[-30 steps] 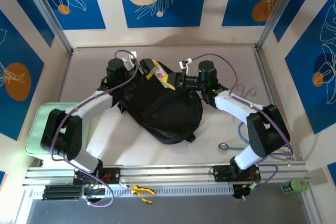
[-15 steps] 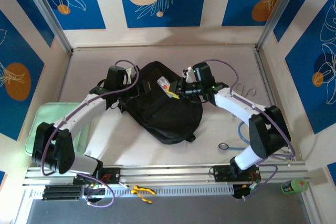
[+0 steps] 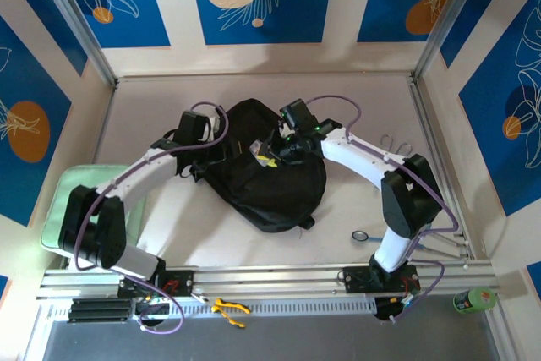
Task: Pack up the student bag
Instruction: Open the student bag at the center of the table, then place the loose stationery in the student bag.
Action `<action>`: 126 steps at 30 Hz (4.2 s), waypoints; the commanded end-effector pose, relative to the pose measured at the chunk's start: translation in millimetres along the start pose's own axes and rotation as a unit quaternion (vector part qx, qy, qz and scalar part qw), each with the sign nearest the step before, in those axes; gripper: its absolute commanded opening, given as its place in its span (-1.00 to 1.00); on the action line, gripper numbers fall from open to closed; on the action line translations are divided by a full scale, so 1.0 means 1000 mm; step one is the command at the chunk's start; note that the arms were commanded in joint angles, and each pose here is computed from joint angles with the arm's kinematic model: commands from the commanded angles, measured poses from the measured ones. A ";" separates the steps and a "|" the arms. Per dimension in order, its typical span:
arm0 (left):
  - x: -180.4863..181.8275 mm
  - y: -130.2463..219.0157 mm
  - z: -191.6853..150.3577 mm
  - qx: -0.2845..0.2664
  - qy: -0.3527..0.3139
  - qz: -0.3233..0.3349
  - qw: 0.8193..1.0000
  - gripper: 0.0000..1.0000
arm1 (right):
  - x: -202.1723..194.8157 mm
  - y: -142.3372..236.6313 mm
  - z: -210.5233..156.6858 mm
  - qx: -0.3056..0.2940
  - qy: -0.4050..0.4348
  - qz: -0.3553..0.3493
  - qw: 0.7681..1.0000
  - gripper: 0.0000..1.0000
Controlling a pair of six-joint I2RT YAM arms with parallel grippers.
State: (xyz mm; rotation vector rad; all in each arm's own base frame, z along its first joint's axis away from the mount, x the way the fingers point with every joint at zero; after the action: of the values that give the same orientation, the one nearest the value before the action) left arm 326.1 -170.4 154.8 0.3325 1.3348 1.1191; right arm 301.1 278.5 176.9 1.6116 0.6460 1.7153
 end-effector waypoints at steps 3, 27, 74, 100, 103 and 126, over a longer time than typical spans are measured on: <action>-0.016 -0.011 0.003 0.009 -0.012 -0.014 1.000 0.41 | -0.008 0.014 -0.022 0.004 -0.044 -0.060 0.997 -0.68; -0.015 -0.022 0.000 0.023 -0.027 0.059 0.998 0.34 | -0.087 -0.001 -0.066 0.057 -0.113 -0.062 0.990 -0.72; -0.054 -0.035 -0.031 0.065 -0.289 0.096 0.950 0.28 | -0.028 0.027 -0.017 -0.083 0.114 0.219 0.966 -0.77; -0.065 -0.017 -0.005 0.013 -0.269 0.075 0.960 -0.61 | -0.026 -0.016 0.012 -0.083 0.087 0.166 0.979 -0.76; -0.062 -0.016 -0.004 0.013 -0.260 0.075 0.963 -0.61 | -0.024 -0.024 0.026 -0.095 0.081 0.164 0.979 -0.73; -0.055 -0.023 -0.006 0.040 -0.220 0.034 0.974 -0.61 | -0.044 0.003 -0.007 -0.053 0.030 0.091 0.994 -0.51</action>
State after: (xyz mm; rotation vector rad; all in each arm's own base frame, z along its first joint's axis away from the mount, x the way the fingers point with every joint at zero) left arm 336.9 -227.3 156.0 0.7016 0.9791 0.9863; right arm 291.2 236.5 151.9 1.5955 0.4066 1.8895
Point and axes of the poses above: each hand's point on the last joint's axis, 136 mm out from that joint toward the fingers, its own y axis back along the fingers, its own x axis along the line the jaws close on, z = x × y, the point moved 5 cm from there along y, back along the fingers, and after that the axes turned 15 degrees about y, right-handed, at the moved point
